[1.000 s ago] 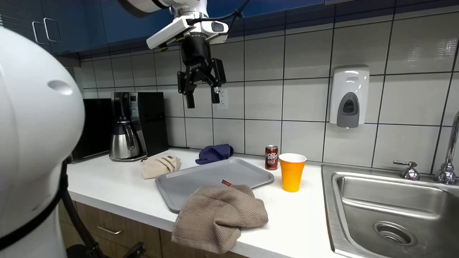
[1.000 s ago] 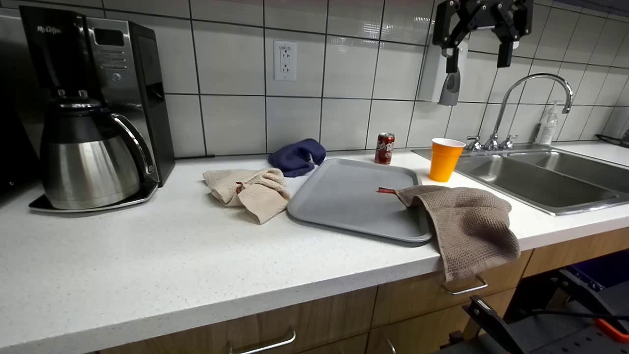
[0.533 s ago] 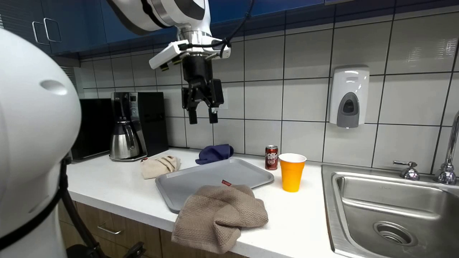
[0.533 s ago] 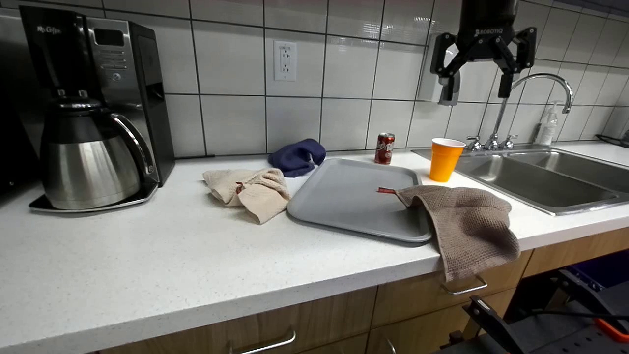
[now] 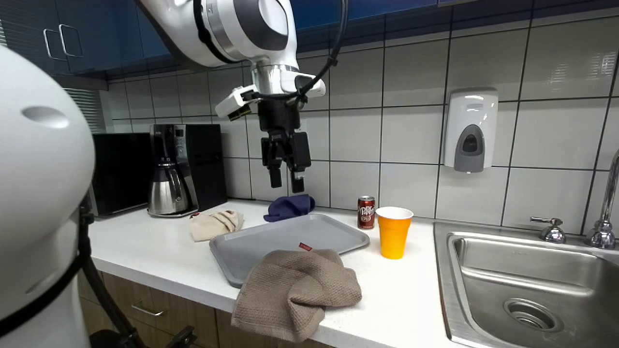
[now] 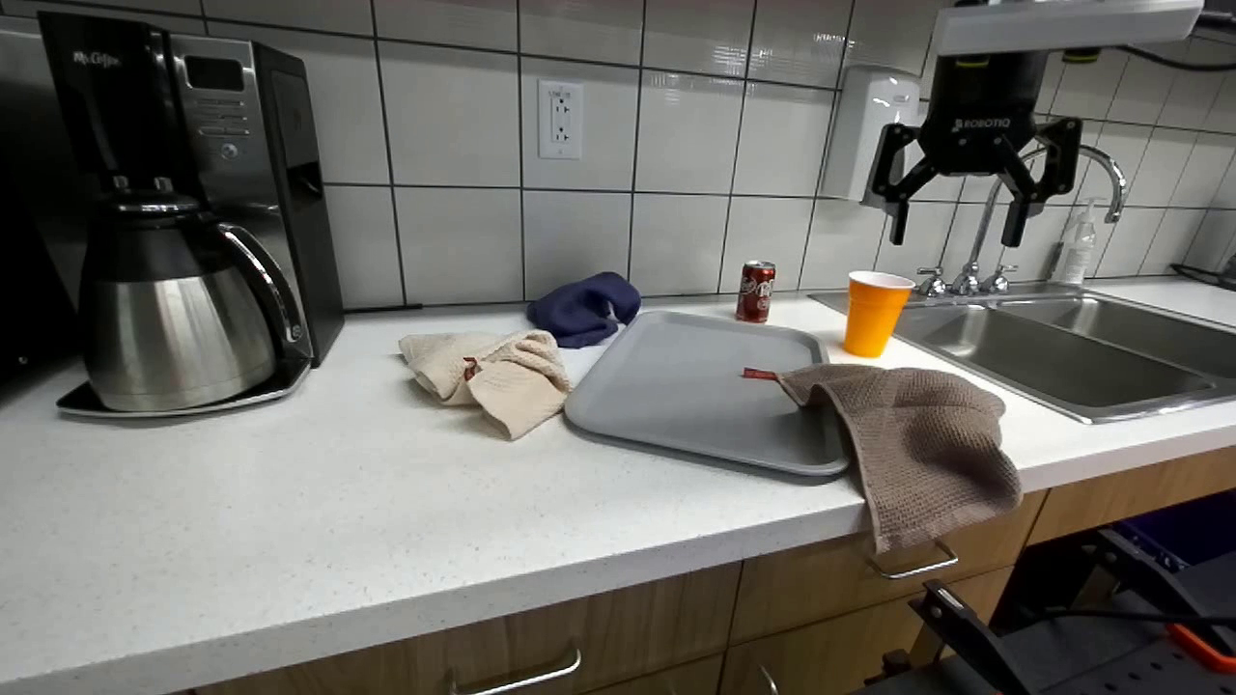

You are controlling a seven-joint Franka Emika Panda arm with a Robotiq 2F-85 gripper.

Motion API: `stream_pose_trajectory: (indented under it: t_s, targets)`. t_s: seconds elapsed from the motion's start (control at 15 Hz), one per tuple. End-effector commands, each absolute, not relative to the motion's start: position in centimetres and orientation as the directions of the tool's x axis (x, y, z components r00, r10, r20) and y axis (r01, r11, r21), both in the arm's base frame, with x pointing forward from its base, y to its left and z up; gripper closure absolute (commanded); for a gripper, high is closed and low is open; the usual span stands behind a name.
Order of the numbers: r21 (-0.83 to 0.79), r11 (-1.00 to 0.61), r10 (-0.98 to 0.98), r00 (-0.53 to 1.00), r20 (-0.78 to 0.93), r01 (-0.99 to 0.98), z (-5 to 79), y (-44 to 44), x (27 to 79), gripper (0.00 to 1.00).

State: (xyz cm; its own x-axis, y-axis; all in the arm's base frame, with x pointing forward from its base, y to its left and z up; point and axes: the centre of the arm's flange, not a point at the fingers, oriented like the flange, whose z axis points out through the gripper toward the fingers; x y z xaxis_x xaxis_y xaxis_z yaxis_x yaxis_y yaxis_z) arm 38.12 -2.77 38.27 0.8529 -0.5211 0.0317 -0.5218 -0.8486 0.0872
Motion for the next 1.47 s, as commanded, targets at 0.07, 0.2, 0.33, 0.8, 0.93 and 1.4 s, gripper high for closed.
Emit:
stream_pose_trajectory:
  t_s: [0.07, 0.2, 0.33, 0.8, 0.93, 1.4]
  targets:
    - [0.047, -0.783, -0.618, 0.785, 0.050, -0.620, 35.3, -4.5, 37.3, 0.00]
    - [0.031, -0.765, -0.642, 0.766, 0.042, -0.643, 33.9, -5.1, 37.3, 0.00]
    - [0.018, -0.751, -0.659, 0.751, 0.037, -0.660, 32.7, -5.7, 37.5, 0.00]
    - [0.008, -0.714, -0.700, 0.714, 0.019, -0.700, 29.2, -8.6, 38.7, 0.00]
    - [0.010, -0.703, -0.711, 0.703, 0.008, -0.711, 28.3, -9.4, 38.9, 0.00]
    - [0.026, -0.695, -0.719, 0.694, -0.031, -0.719, 26.5, -9.8, 38.5, 0.00]
